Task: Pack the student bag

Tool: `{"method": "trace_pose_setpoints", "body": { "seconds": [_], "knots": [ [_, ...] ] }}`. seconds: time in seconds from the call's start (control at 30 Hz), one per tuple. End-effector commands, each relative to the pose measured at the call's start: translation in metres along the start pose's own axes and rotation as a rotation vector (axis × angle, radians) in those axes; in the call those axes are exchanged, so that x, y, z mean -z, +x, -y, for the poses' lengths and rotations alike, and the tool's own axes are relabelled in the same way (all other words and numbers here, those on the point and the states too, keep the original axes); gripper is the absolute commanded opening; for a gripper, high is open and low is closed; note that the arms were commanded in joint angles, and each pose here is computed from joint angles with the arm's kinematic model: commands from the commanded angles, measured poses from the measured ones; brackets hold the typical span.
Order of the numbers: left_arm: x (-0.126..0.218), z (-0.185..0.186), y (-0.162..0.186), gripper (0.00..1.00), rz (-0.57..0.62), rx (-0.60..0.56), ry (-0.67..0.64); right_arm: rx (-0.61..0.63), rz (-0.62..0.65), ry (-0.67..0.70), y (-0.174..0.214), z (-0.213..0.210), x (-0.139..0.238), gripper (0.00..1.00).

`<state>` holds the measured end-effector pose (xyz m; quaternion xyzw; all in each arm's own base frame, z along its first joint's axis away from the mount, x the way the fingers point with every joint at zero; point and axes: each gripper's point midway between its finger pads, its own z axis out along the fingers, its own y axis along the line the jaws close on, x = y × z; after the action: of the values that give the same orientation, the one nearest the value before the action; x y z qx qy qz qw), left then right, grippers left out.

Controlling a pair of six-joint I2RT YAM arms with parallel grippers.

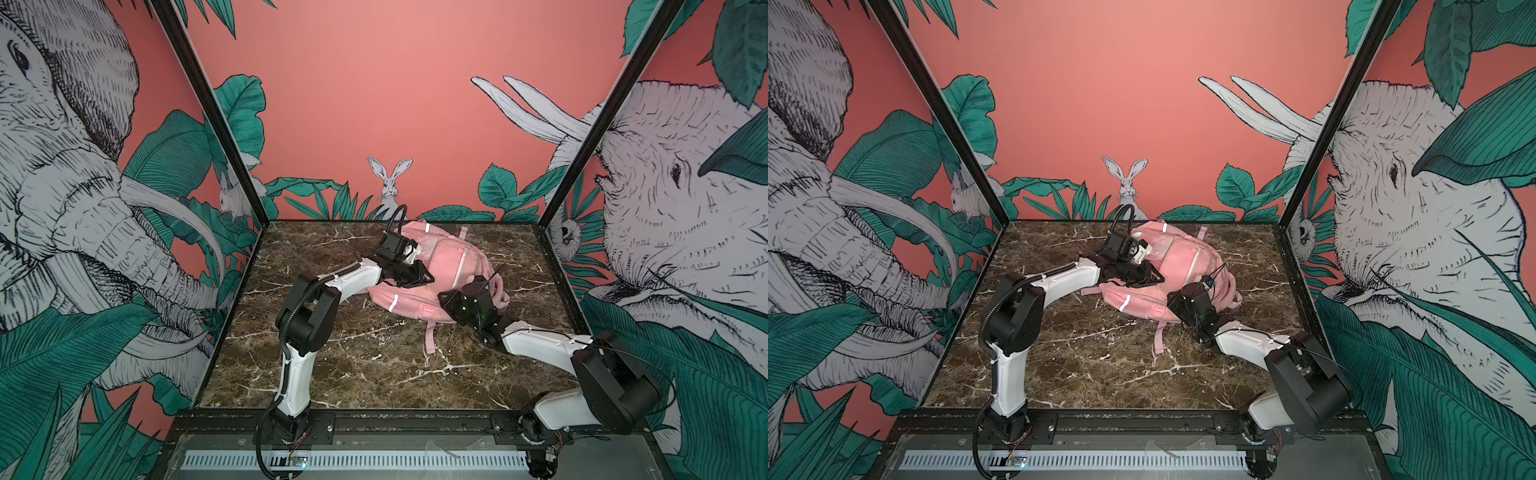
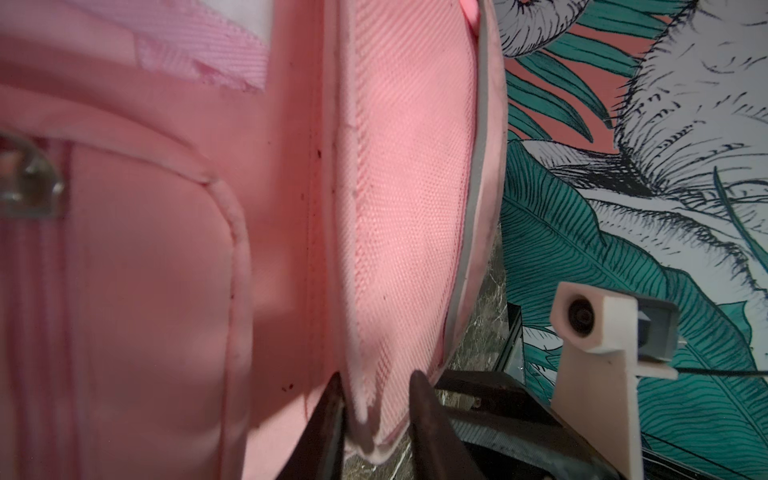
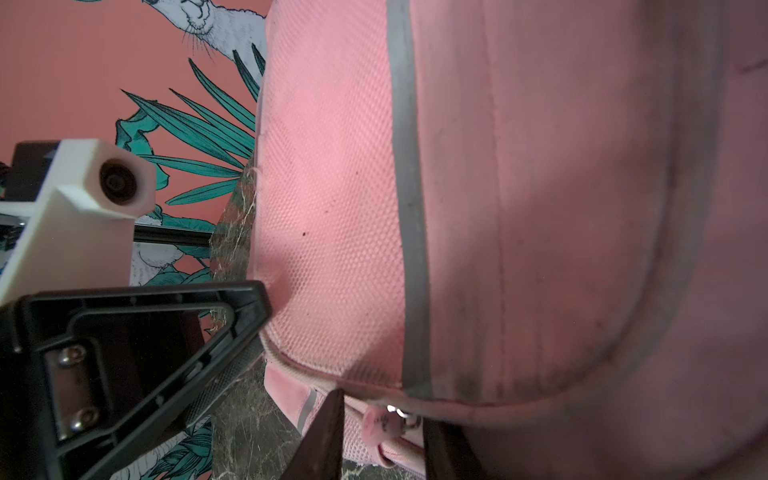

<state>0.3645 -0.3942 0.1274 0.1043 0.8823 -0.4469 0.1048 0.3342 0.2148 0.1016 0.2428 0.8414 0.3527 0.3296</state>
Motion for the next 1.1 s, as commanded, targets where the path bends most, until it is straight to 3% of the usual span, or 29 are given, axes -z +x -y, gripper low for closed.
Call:
{"method": "trace_pose_setpoints", "body": {
  "seconds": [0.0, 0.27, 0.83, 1.07],
  "knots": [
    [0.001, 0.027, -0.002, 0.28, -0.007, -0.041, 0.077, -0.005, -0.013, -0.037, 0.008, -0.006, 0.003, 0.29],
    [0.0, 0.027, -0.002, 0.28, -0.008, -0.04, 0.078, -0.003, 0.04, -0.009, 0.0, 0.0, 0.017, 0.29],
    [0.001, 0.029, -0.002, 0.29, -0.014, -0.038, 0.083, -0.024, 0.034, -0.055, 0.001, -0.01, -0.014, 0.28],
    [0.003, 0.03, 0.0, 0.29, -0.016, -0.053, 0.076, -0.008, -0.025, 0.038, 0.012, 0.007, -0.019, 0.16]
  ]
}}
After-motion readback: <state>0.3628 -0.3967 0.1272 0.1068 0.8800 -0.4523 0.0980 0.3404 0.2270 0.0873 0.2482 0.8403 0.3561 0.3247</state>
